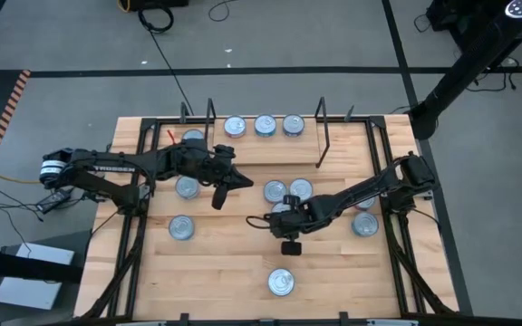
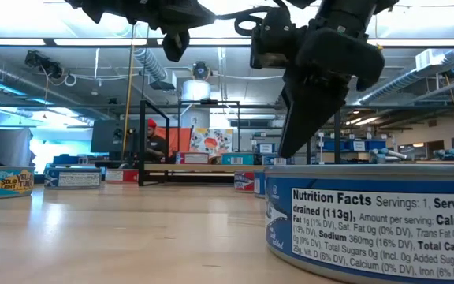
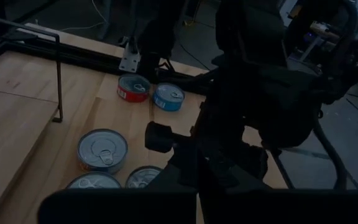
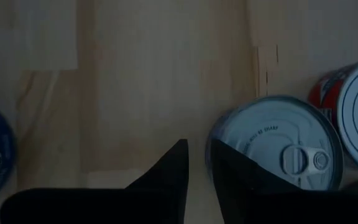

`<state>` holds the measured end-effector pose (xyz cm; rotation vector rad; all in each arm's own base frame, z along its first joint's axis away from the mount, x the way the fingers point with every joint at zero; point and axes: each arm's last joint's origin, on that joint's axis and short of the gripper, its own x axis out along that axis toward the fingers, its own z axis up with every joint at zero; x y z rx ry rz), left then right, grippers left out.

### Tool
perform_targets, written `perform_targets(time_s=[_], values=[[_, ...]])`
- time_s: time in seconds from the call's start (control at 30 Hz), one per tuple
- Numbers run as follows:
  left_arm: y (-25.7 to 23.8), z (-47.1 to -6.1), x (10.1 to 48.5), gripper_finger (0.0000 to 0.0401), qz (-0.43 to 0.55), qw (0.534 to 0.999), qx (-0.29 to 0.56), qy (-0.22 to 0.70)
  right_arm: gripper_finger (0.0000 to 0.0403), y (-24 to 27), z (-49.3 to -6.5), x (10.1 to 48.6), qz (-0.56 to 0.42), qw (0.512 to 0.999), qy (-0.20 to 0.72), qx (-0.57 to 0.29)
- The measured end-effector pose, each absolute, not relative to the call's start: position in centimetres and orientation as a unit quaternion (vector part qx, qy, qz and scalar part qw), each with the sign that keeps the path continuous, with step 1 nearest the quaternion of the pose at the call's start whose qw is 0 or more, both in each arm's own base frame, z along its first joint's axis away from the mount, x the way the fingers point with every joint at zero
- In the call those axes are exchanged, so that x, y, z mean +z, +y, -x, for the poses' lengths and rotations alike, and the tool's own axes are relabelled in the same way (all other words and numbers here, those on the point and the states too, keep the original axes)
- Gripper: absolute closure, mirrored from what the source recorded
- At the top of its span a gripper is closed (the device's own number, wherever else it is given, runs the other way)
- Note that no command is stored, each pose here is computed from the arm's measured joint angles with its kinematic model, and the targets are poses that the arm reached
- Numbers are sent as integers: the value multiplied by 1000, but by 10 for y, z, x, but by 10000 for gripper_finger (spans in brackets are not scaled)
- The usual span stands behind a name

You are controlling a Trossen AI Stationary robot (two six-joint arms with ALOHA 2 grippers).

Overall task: Stack canned seafood by type on shelf
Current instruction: Put the blue tuna can on the shelf

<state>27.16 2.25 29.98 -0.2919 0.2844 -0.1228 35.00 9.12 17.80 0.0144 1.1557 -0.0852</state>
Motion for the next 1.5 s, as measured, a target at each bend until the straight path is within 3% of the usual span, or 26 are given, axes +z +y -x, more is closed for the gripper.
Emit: perform_targets(time_s=[1.0,1.27,1.5], values=[[22,-271,297,400,146,976,-59,154,329,81,-345,151,52,809,584,-41],[22,-271,297,400,147,975,-59,154,395,82,-346,154,57,801,596,-18],[22,-271,298,400,146,976,-59,150,398,72,-349,180,6,793,609,-3]])
